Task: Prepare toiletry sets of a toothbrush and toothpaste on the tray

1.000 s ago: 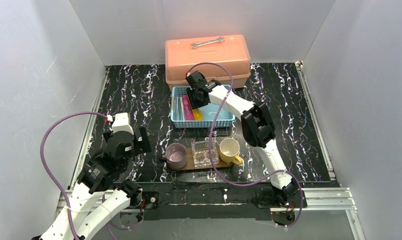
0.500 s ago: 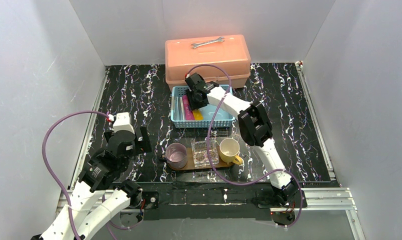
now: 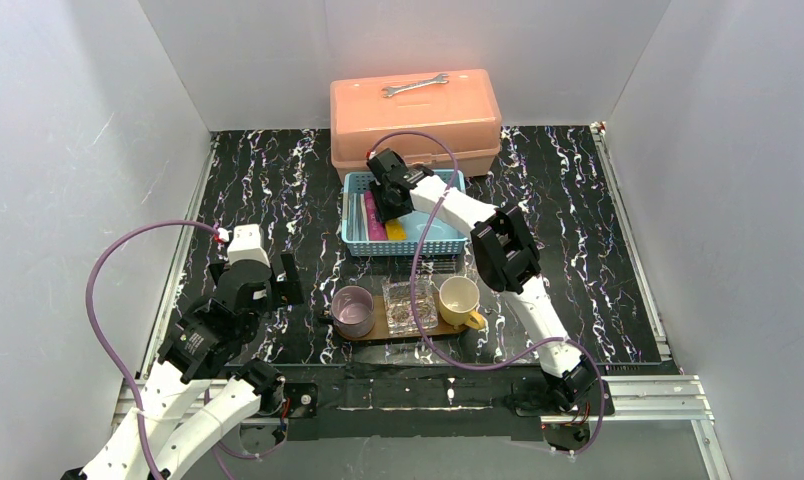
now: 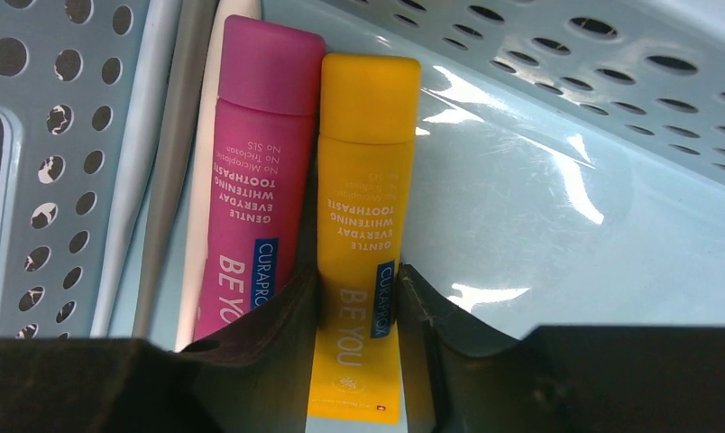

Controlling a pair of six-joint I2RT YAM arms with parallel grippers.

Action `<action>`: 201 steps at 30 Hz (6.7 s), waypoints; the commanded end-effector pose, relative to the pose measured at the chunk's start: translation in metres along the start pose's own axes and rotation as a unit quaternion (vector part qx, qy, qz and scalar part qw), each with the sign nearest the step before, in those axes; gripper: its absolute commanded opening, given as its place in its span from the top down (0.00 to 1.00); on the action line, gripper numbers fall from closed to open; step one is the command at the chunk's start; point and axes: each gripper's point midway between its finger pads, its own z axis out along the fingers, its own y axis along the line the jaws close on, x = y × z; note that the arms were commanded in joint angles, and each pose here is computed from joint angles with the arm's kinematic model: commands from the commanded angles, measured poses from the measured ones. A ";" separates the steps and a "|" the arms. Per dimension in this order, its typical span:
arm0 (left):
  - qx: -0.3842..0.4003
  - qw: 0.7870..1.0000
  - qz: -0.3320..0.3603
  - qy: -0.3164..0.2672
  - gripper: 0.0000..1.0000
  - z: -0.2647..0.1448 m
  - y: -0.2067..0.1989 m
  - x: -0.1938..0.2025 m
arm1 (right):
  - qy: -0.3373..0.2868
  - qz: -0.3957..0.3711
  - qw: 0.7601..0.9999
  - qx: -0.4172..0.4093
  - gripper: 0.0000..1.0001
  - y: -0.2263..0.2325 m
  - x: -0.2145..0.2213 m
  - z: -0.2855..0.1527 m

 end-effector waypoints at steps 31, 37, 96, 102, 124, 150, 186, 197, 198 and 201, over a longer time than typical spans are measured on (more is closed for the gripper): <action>0.059 0.998 -0.004 -0.007 0.01 -0.002 -0.020 -0.002 | -0.154 -0.084 0.983 0.052 0.82 -0.034 -0.077 -0.171; 0.128 0.992 -0.010 -0.001 0.01 -0.007 -0.046 -0.003 | -0.181 -0.116 0.977 0.016 0.82 -0.015 -0.069 -0.215; 0.559 0.768 -0.031 0.311 0.01 -0.164 -0.174 0.002 | -0.305 -0.642 0.662 -0.237 0.83 0.142 0.120 -0.402; 0.570 0.755 -0.032 0.321 0.13 -0.169 -0.173 0.006 | -0.311 -0.654 0.653 -0.220 0.79 0.152 0.116 -0.406; 0.579 0.740 -0.023 0.342 0.84 -0.164 -0.172 0.027 | -0.315 -0.680 0.632 -0.197 0.71 0.177 0.121 -0.414; 0.530 0.832 -0.027 0.163 1.00 -0.138 -0.151 0.016 | -0.432 -0.441 0.756 -0.216 0.37 0.155 0.074 -0.458; 0.602 0.780 -0.145 0.093 1.00 -0.164 -0.167 -0.020 | -0.301 -0.063 0.761 -0.571 0.33 0.092 0.037 -0.437; 0.633 0.753 -0.150 0.098 1.00 -0.169 -0.179 -0.029 | -0.249 -0.086 0.732 -0.628 0.34 0.112 0.057 -0.446; 0.634 0.752 -0.150 0.098 1.00 -0.169 -0.179 -0.029 | -0.245 -0.091 0.730 -0.631 0.34 0.116 0.060 -0.447; 0.637 0.750 -0.147 0.096 1.00 -0.170 -0.180 -0.030 | -0.232 -0.102 0.729 -0.636 0.34 0.125 0.066 -0.447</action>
